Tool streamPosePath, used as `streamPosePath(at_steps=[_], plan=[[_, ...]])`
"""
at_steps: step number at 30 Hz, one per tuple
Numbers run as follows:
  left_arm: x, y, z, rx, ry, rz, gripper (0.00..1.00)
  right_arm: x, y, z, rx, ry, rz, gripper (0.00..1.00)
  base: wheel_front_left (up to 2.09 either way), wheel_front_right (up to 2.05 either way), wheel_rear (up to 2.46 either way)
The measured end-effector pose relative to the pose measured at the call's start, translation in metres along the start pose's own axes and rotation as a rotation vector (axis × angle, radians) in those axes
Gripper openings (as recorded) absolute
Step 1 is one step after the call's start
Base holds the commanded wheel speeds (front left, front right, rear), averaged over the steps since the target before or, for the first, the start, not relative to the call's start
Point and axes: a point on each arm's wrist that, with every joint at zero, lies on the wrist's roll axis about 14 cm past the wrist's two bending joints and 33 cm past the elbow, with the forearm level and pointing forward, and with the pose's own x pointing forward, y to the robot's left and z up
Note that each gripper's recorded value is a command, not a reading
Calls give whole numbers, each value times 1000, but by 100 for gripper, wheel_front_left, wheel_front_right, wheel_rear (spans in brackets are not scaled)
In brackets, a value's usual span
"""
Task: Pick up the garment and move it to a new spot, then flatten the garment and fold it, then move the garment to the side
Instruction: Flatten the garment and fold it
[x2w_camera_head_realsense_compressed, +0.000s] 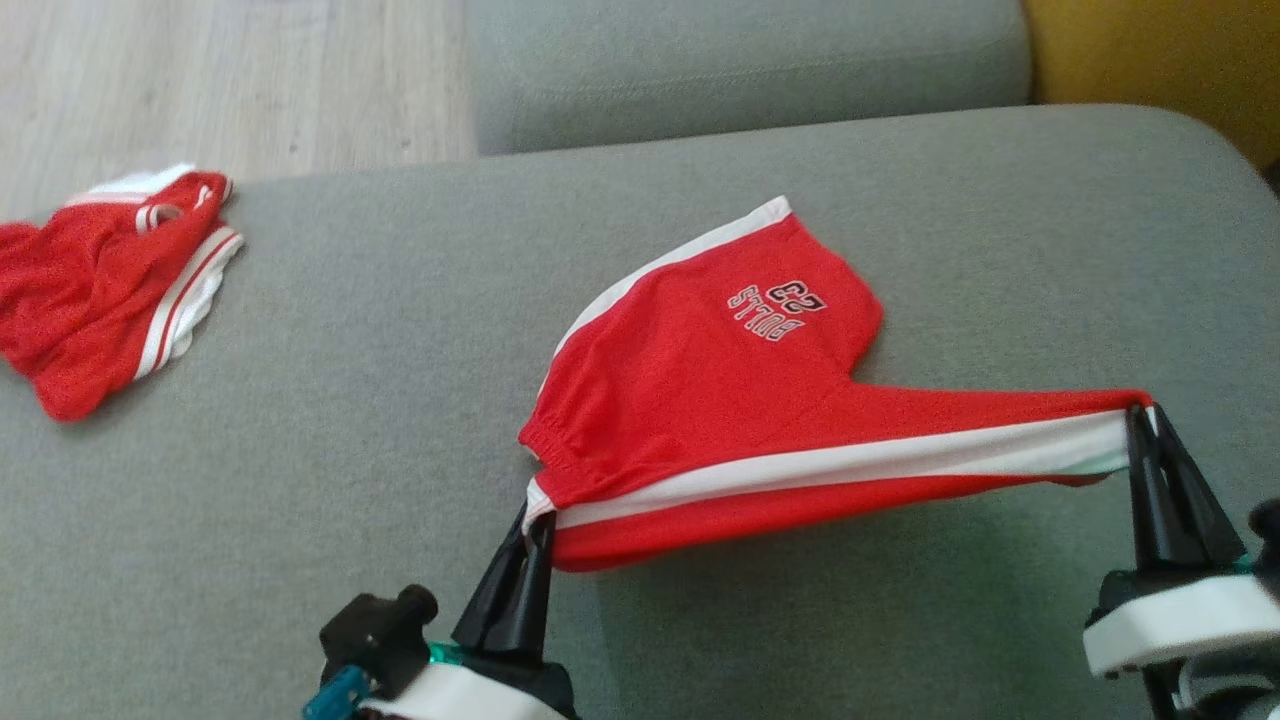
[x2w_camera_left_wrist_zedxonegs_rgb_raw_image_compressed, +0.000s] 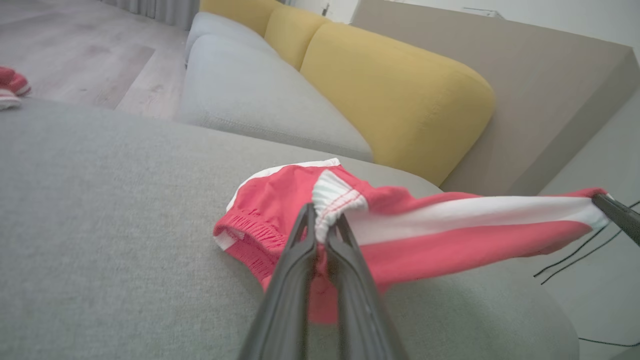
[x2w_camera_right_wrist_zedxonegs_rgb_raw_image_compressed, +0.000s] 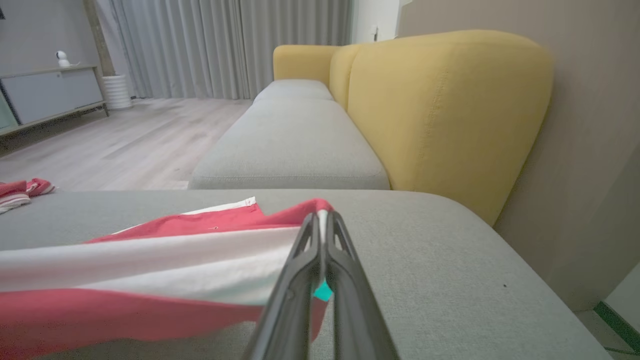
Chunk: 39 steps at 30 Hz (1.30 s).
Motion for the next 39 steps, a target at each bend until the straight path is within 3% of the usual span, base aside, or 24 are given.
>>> streamPosePath(at_steps=[5,18,27,28,29,30,31,39], plan=[[12,9,-17,-88,56,52,0,30,12,-13,-42,85,32,0,0,0,0],[89,78,-13,-165,109,208,0,189,84,-38,-217,229,282,0,0,0,0],[103,114,-30,-192,167,300,0,237,119,-82,-239,355,364,0,0,0,0],[104,116,-30,-188,165,309,29,239,120,-85,-238,357,366,0,0,0,0],[104,117,-29,-192,163,310,58,241,121,-87,-238,359,368,21,0,0,0],[104,118,-29,-197,161,312,100,243,123,-88,-238,354,373,44,0,0,0],[104,118,-27,-199,154,316,100,245,124,-88,-234,340,375,100,0,0,0],[104,111,-12,-168,81,299,100,245,131,-89,-218,303,391,100,0,0,0]])
